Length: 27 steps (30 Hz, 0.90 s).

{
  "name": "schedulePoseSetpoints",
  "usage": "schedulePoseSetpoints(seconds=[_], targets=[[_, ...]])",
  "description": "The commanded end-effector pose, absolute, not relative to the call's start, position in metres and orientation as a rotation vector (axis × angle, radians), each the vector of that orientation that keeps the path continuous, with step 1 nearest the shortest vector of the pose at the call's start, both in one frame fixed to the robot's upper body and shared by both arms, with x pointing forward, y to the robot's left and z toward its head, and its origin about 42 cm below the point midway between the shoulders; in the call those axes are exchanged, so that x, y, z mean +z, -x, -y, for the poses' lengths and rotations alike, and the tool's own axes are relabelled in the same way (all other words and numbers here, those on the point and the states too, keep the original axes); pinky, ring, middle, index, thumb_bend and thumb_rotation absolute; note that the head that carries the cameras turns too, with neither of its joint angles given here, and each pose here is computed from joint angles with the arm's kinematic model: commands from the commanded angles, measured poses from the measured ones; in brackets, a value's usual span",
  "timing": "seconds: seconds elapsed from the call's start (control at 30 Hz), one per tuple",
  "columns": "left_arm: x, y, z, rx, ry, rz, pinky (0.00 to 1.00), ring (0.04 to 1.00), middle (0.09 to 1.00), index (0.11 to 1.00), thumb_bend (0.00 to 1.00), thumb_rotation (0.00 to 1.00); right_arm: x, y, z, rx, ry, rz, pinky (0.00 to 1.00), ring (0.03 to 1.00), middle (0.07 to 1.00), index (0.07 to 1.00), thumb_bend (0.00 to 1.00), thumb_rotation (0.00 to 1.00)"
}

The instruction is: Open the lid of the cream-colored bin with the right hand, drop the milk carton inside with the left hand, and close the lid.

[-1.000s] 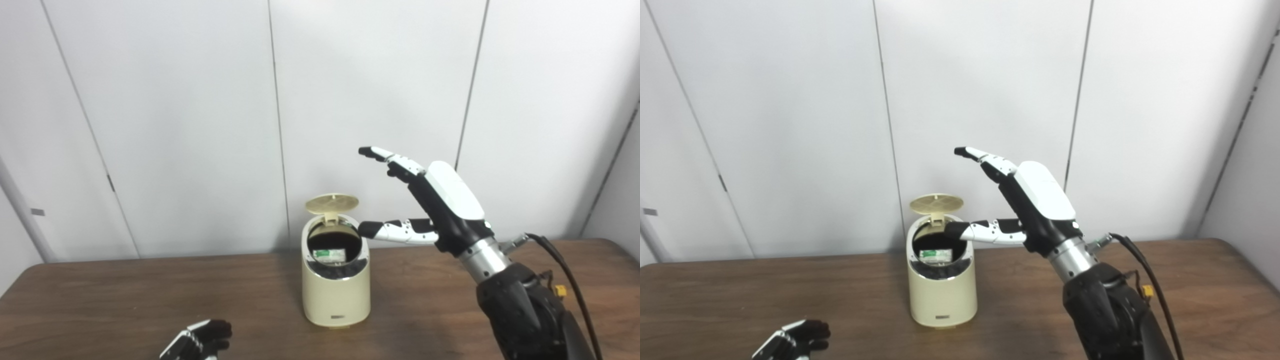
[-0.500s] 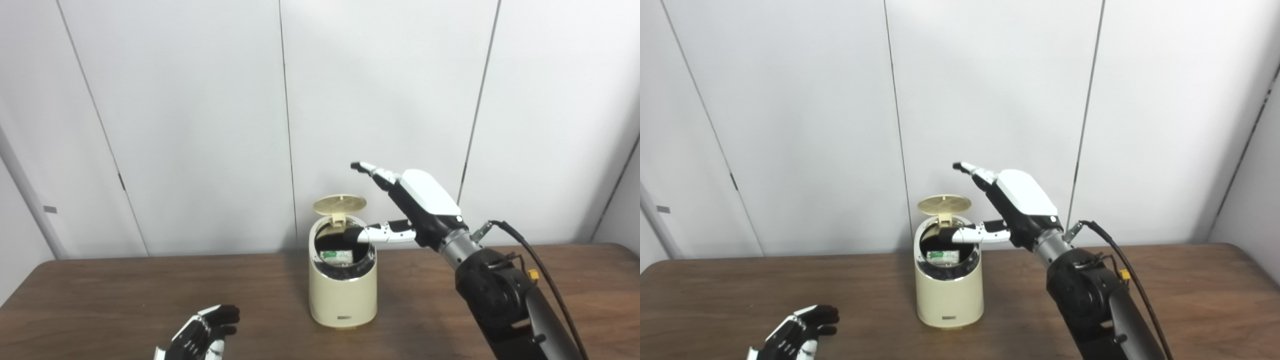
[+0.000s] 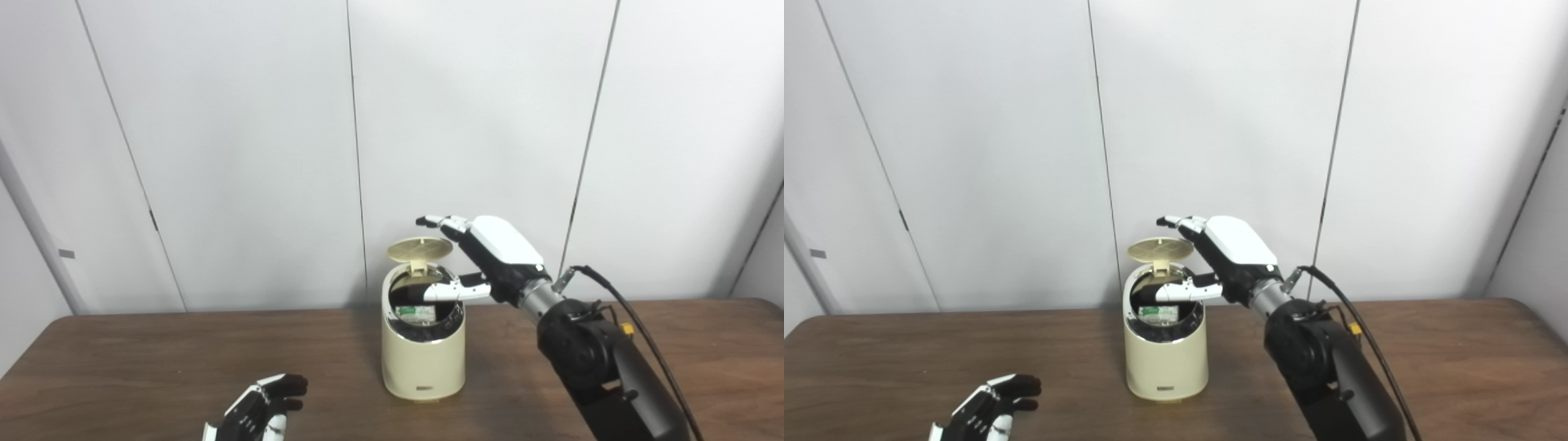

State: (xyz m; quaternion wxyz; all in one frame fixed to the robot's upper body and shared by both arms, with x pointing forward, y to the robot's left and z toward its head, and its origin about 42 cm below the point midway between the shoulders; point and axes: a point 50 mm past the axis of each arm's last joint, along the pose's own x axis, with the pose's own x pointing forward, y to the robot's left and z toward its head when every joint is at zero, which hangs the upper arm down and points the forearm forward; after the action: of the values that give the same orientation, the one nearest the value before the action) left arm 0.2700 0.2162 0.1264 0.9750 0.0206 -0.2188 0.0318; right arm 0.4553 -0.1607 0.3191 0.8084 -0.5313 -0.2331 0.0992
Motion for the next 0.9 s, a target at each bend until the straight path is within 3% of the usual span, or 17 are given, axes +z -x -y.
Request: schedulePoseSetpoints(seconds=[0.0,0.1,0.43,0.87], targets=[[0.107,-0.258,-0.209,0.058,-0.034,0.382,0.63,0.686,0.678,0.674,0.13,0.56,0.351,-0.458,0.152,0.167,1.138,0.591,0.83,0.934,0.881,0.87,0.72,0.81],[0.107,-0.257,-0.207,0.044,-0.053,0.391,0.61,0.677,0.677,0.673,0.11,0.51,0.347,-0.457,0.15,0.176,1.137,0.599,0.82,0.939,0.881,0.874,0.72,0.81],[0.111,-0.256,-0.204,0.047,-0.055,0.381,0.59,0.667,0.674,0.67,0.1,0.51,0.338,-0.435,0.151,0.206,1.093,0.622,0.84,0.931,0.874,0.874,0.71,0.81],[0.114,-0.254,-0.21,0.039,-0.053,0.381,0.62,0.681,0.68,0.675,0.11,0.51,0.327,-0.4,0.155,0.214,1.072,0.631,0.83,0.857,0.766,0.761,0.71,0.81]])
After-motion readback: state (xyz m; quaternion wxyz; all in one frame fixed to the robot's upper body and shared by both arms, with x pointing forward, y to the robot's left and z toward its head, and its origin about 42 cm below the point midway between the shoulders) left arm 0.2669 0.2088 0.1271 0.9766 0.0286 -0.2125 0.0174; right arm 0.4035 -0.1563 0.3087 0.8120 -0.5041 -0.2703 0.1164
